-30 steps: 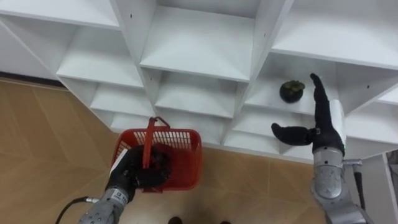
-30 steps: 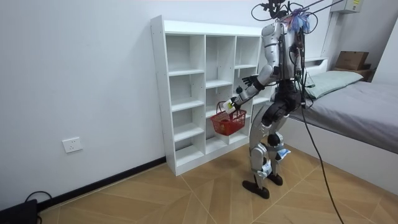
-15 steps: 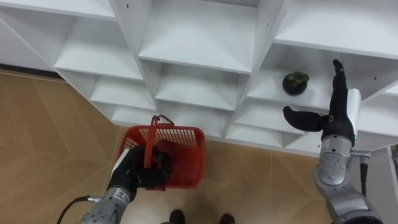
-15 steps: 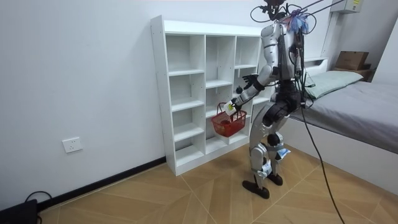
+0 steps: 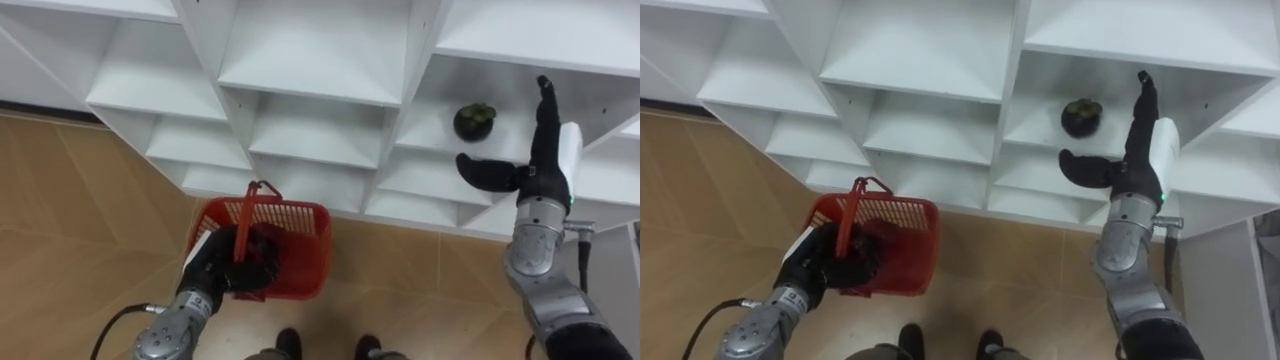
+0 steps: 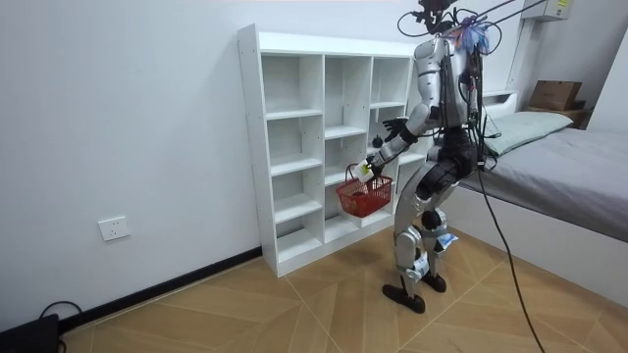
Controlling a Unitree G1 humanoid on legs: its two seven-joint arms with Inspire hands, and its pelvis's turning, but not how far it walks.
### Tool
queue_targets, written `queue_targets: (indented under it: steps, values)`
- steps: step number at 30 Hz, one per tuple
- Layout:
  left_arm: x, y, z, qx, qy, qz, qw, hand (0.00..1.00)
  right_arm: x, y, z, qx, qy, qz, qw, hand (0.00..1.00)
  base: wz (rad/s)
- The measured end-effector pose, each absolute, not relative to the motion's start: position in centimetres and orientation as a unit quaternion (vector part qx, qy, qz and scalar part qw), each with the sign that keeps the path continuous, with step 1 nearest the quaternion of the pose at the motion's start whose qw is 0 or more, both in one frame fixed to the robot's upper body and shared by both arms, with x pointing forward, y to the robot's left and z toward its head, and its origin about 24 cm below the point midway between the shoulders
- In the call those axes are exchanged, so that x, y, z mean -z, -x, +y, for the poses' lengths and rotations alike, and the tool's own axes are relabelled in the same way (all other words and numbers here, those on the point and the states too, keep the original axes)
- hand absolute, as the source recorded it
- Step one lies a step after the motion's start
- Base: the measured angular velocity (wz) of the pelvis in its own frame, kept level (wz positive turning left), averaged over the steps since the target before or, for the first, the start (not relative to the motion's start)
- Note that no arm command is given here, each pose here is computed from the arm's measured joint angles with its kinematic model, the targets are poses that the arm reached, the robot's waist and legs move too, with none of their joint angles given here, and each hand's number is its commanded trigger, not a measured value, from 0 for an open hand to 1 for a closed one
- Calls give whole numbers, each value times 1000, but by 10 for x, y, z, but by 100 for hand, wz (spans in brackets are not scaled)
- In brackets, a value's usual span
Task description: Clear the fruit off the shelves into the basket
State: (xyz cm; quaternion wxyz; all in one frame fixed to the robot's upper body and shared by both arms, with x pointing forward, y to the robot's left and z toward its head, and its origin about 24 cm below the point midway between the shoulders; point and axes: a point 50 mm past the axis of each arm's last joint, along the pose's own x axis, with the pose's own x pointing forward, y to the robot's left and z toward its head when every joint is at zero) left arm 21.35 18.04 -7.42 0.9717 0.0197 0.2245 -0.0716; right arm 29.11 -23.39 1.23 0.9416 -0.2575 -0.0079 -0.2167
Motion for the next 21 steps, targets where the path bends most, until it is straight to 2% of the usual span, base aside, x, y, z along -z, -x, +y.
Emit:
queue_targets:
  steps: [21]
  values:
    - [80,-216,166,108,-31,247,962,100,-23,-303,-238,234,232,-9,944,0,0]
